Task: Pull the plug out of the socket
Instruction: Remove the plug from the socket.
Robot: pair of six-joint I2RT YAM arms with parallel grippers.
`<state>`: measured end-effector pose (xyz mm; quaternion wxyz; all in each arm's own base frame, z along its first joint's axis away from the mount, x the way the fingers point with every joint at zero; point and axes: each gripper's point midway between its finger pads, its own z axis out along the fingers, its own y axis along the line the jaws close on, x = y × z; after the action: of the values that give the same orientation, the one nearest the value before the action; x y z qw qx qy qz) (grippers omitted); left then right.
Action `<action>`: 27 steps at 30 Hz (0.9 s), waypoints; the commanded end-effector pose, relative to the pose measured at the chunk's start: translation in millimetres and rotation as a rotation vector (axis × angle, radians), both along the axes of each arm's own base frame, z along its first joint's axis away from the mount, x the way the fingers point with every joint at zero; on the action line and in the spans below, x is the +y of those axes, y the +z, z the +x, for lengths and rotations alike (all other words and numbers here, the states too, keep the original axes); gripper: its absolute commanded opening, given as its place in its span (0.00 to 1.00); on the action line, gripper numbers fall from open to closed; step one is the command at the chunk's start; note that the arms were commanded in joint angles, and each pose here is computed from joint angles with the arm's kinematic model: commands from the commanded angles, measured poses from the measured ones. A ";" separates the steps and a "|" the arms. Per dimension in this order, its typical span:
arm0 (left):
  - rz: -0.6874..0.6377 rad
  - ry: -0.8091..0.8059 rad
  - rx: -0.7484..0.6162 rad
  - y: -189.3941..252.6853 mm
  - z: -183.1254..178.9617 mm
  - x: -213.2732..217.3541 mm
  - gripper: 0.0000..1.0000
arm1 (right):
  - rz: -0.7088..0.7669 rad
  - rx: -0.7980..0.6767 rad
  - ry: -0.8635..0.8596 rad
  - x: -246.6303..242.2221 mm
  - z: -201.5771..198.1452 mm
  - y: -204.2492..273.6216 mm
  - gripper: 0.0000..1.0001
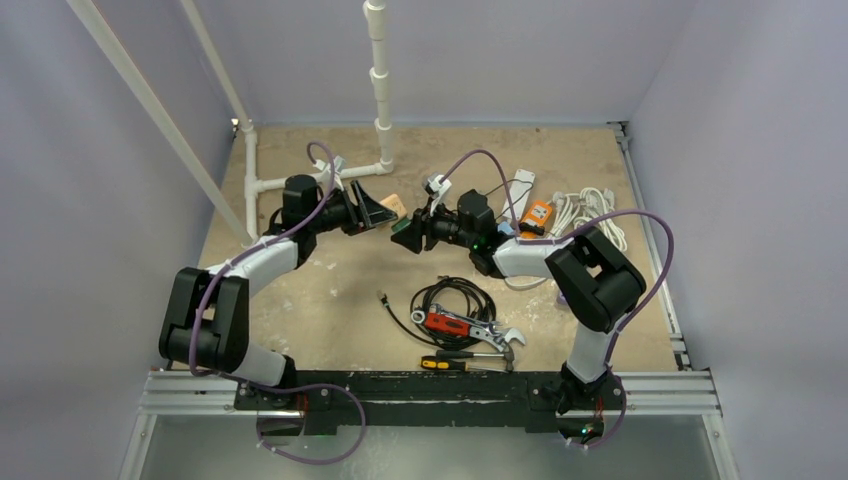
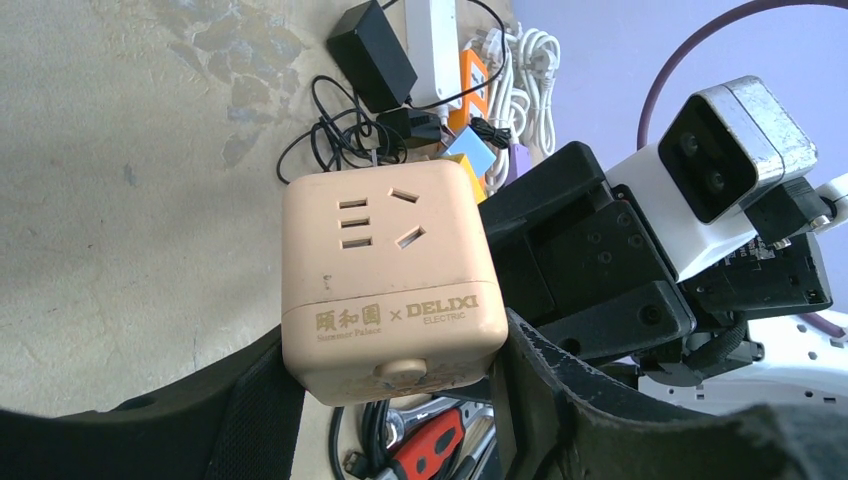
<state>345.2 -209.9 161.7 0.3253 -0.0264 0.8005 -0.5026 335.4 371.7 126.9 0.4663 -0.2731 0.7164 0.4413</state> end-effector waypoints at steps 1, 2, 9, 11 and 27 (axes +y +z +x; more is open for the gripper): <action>-0.016 0.022 -0.155 38.2 8.0 3.1 0.00 | 0.027 -0.049 -0.019 2.9 8.3 22.3 0.18; -0.024 0.031 -0.164 40.0 7.4 3.7 0.00 | 0.033 -0.047 -0.022 3.0 8.0 23.9 0.13; -0.031 0.088 -0.198 45.5 6.8 9.6 0.00 | 0.065 0.016 -0.096 6.8 12.8 30.4 0.00; -0.026 0.095 -0.200 43.8 7.2 10.3 0.00 | 0.068 0.068 -0.132 8.8 17.8 30.2 0.00; 0.026 0.054 -0.205 45.8 10.4 9.3 0.00 | -0.007 -0.145 -0.117 0.8 9.9 54.4 0.00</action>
<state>349.0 -200.4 177.5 0.3806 -0.0366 0.7864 -0.4851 338.8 379.6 145.2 0.4743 -0.2394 0.7345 0.4222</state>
